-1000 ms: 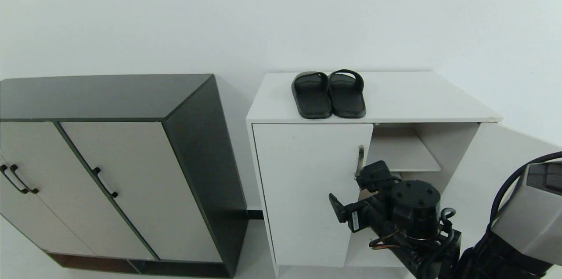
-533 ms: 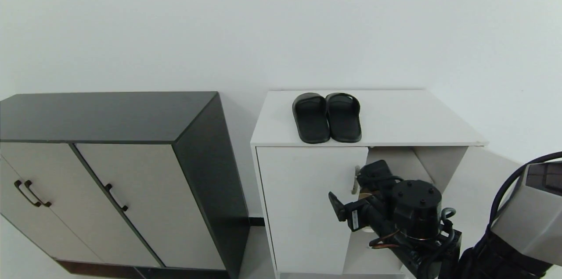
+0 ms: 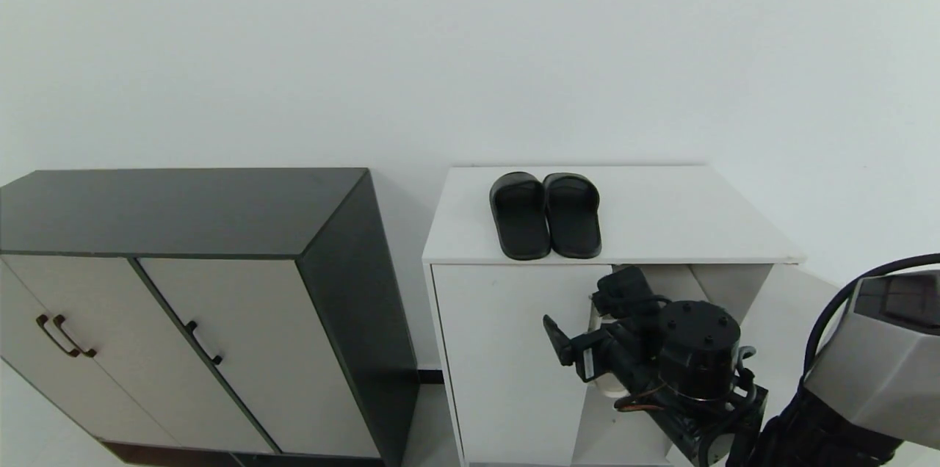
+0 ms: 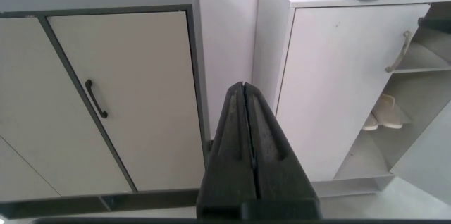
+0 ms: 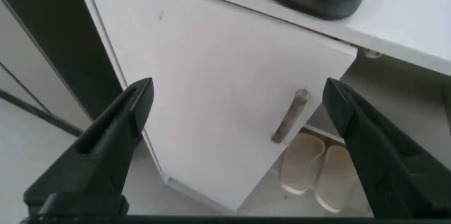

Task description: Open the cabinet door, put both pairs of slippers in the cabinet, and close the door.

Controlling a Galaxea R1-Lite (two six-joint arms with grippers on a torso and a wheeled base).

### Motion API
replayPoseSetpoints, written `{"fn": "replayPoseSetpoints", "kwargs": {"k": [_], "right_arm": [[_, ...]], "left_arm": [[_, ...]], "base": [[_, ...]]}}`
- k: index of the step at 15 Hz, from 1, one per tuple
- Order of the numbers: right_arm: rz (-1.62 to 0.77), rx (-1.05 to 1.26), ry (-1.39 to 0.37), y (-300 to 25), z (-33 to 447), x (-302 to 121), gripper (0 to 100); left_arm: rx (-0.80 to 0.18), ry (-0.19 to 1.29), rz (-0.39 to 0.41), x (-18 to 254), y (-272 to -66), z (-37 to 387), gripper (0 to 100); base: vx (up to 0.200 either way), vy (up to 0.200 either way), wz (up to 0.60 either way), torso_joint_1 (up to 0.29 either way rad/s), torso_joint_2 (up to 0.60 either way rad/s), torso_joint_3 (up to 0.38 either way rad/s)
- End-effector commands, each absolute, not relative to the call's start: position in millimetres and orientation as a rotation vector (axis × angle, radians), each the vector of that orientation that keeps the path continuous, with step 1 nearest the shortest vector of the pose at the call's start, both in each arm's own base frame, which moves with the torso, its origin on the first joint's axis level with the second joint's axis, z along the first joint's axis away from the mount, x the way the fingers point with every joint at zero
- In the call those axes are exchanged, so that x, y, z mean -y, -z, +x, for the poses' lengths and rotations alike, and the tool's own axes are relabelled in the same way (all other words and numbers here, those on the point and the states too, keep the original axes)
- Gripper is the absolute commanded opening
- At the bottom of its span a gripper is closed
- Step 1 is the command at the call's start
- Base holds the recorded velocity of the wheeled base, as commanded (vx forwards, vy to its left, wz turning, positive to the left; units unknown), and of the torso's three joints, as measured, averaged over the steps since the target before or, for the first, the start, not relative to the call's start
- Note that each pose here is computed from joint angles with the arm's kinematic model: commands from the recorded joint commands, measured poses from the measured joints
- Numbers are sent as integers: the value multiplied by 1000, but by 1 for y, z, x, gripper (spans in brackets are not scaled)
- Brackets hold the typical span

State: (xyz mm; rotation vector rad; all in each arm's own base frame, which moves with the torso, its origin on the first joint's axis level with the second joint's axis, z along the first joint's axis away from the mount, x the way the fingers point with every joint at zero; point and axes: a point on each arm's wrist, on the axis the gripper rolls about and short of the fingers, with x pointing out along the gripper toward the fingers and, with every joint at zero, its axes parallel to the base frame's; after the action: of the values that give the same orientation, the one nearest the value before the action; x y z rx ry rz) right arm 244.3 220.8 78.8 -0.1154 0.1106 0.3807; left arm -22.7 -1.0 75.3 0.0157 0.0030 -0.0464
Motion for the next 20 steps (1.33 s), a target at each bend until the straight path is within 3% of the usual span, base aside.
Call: {"fn": "replayPoseSetpoints", "kwargs": {"k": [1, 4, 6, 9, 18, 20], "right_arm": [[-66, -129, -376, -111, 245, -222, 100], [14, -286, -366, -174, 235, -222, 100], [98, -288, -314, -198, 234, -234, 100], [110, -291, -193, -180, 253, -252, 100], [95, -293, -180, -162, 260, -260, 100], [95, -293, -180, -161, 261, -261, 100]], "left_arm": [[-3, 46, 15, 1, -75, -23, 0], [-3, 46, 15, 1, -75, -23, 0], [-3, 46, 15, 1, -75, -23, 0], [-3, 46, 15, 1, -75, -23, 0], [-3, 46, 15, 1, -75, -23, 0], [-3, 46, 17, 1, -75, -23, 0]], "base": [[0, 0, 0, 0, 0, 0], [0, 0, 0, 0, 0, 0], [0, 0, 0, 0, 0, 0], [0, 0, 0, 0, 0, 0], [0, 0, 0, 0, 0, 0], [200, 0, 0, 2, 2, 2]]}}
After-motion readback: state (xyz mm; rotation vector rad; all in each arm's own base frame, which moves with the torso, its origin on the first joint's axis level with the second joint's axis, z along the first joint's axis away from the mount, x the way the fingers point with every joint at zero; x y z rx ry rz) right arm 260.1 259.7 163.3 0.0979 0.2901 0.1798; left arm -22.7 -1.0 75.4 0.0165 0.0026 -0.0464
